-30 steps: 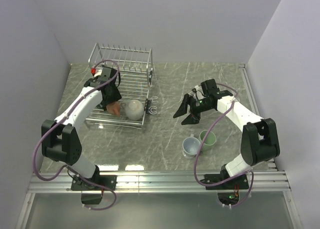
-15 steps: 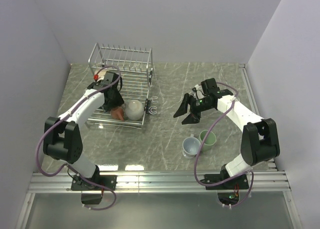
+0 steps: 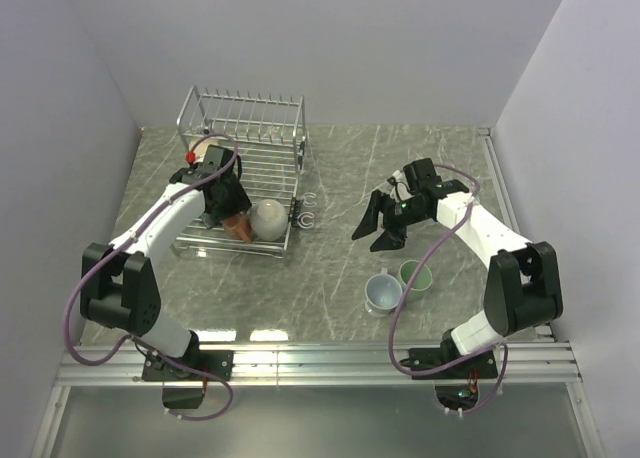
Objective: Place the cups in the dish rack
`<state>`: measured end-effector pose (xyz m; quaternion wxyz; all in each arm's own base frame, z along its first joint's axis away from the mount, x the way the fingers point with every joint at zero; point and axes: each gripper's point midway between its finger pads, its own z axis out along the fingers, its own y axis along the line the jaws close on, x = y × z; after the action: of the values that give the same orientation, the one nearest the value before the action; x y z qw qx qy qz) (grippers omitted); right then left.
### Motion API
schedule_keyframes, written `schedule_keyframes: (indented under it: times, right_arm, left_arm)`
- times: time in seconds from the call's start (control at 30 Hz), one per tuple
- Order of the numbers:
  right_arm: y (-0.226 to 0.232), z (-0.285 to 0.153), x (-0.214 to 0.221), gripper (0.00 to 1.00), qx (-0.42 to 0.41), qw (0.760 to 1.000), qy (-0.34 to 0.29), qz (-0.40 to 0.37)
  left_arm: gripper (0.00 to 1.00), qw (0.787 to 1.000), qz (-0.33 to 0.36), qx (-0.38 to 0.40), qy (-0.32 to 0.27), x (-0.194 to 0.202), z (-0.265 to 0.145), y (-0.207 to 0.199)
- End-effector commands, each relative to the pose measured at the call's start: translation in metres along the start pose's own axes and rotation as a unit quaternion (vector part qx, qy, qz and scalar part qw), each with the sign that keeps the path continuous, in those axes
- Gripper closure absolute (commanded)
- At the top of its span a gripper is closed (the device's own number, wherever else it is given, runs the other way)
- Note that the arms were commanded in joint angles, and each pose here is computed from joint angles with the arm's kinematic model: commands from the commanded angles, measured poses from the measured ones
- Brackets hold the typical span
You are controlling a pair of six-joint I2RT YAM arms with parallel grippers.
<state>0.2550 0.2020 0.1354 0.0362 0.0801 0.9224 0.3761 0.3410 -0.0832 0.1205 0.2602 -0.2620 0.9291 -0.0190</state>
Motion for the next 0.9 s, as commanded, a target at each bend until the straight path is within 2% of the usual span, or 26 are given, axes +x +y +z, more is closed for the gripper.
schedule_keyframes:
  times: [0.0,0.03,0.07,0.2,0.3,0.37,0.6,0.87]
  right_arm:
    - [0.005,-0.01,-0.002,0.28,-0.007,0.999,-0.026,-0.023]
    - [0.005,-0.011,-0.001,0.28,-0.006,0.999,-0.028,-0.026]
    - [0.005,-0.011,-0.001,0.28,-0.005,0.999,-0.028,-0.028]
    - [0.002,-0.011,0.001,0.28,-0.001,0.999,-0.027,-0.03]
    - [0.001,-0.012,0.002,0.28,-0.002,0.999,-0.029,-0.03]
    - [0.002,-0.013,0.003,0.28,-0.004,0.999,-0.031,-0.03]
    - [-0.002,-0.014,0.009,0.28,0.002,0.999,-0.03,-0.031]
    - [-0.004,-0.012,0.012,0.28,0.003,1.0,-0.02,-0.024]
  left_arm:
    - [0.19,0.999,-0.014,0.031,-0.017,-0.011,-0.026,-0.009]
    - [0.17,0.999,-0.015,0.035,-0.02,-0.012,-0.031,-0.009]
    - [0.09,0.999,-0.015,0.038,-0.022,-0.014,-0.034,-0.01]
    - [0.08,0.998,-0.027,0.052,-0.04,-0.027,-0.06,-0.013]
    - [0.08,0.995,-0.027,0.065,-0.076,-0.05,-0.089,-0.015]
    - [0.07,0.994,-0.034,0.047,-0.089,-0.061,-0.094,0.001]
    - [0.11,0.995,-0.055,0.0,-0.088,-0.077,-0.065,0.063]
    - [0.13,0.995,-0.051,-0.011,-0.079,-0.082,-0.022,0.066]
